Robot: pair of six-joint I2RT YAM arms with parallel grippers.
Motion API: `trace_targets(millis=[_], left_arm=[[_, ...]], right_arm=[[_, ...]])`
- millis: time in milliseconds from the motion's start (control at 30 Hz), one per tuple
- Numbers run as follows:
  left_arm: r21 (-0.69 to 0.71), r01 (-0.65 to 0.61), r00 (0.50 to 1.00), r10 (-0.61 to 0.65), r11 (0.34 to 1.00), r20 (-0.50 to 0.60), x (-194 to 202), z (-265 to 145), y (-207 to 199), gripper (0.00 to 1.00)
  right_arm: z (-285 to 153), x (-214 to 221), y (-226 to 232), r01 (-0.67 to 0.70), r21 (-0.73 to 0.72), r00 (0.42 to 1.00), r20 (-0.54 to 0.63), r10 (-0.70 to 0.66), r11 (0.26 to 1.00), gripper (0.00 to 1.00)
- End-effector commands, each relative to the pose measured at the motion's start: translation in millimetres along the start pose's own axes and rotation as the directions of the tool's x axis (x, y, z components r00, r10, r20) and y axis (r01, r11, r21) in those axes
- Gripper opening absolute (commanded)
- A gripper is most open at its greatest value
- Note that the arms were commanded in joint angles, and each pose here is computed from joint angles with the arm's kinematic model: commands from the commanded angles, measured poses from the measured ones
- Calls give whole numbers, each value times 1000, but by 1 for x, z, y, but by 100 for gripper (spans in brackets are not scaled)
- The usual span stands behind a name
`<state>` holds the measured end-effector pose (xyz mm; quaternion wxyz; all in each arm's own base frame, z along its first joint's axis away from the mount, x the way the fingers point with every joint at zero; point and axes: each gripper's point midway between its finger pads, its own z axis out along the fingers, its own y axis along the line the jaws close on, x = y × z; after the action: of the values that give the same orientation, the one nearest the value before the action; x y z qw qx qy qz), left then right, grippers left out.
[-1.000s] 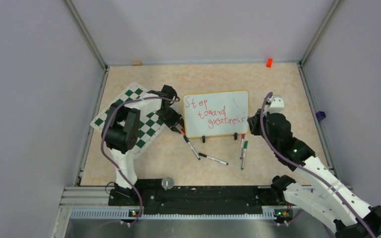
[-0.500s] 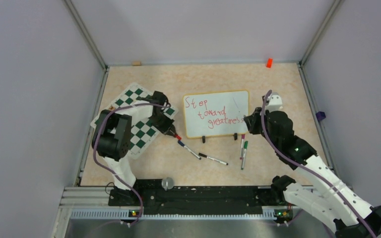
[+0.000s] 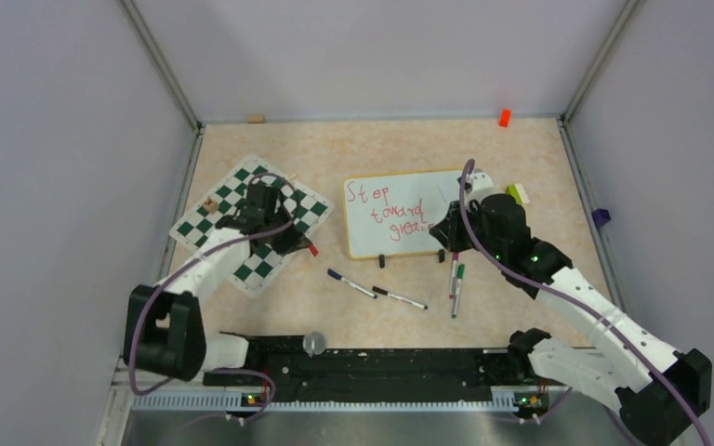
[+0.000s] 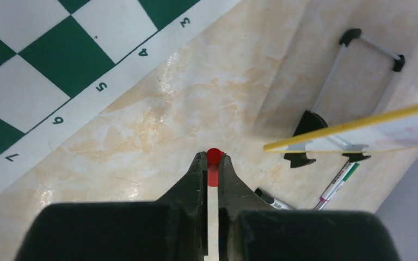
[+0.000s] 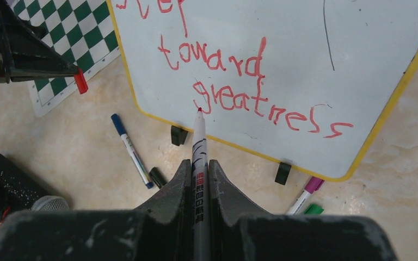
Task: Write a sentence on the whiteboard
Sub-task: Close the whiteboard marker at the center of the board.
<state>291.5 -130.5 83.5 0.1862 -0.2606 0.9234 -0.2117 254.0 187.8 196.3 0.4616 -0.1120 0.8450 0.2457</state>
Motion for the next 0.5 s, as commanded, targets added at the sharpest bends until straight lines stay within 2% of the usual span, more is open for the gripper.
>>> trace_targets(millis=[0,100,233,333,467], left_arm=[[195,-257,949,208,947,238,-14,-22,-26,0],[166,-390,864,297,906,406,-12,-33,-29,0],[138,-502,707,313,854,635,-13,-57,-45,0],[121,-519,650,298,846,699,-17,-69,-47,0],[48,-555,607,365,830,706,-15,-66,-49,0]], right_arm=[[-9,-36,25,37,-95,995,97,-28,995,0],[-9,-31,25,44,-94,996,80,-37,995,0],[-11,-28,23,48,-83,996,77,-42,995,0],[-12,-28,23,43,-83,996,81,-36,996,0],[-12,-26,26,36,-97,997,78,-28,995,0]])
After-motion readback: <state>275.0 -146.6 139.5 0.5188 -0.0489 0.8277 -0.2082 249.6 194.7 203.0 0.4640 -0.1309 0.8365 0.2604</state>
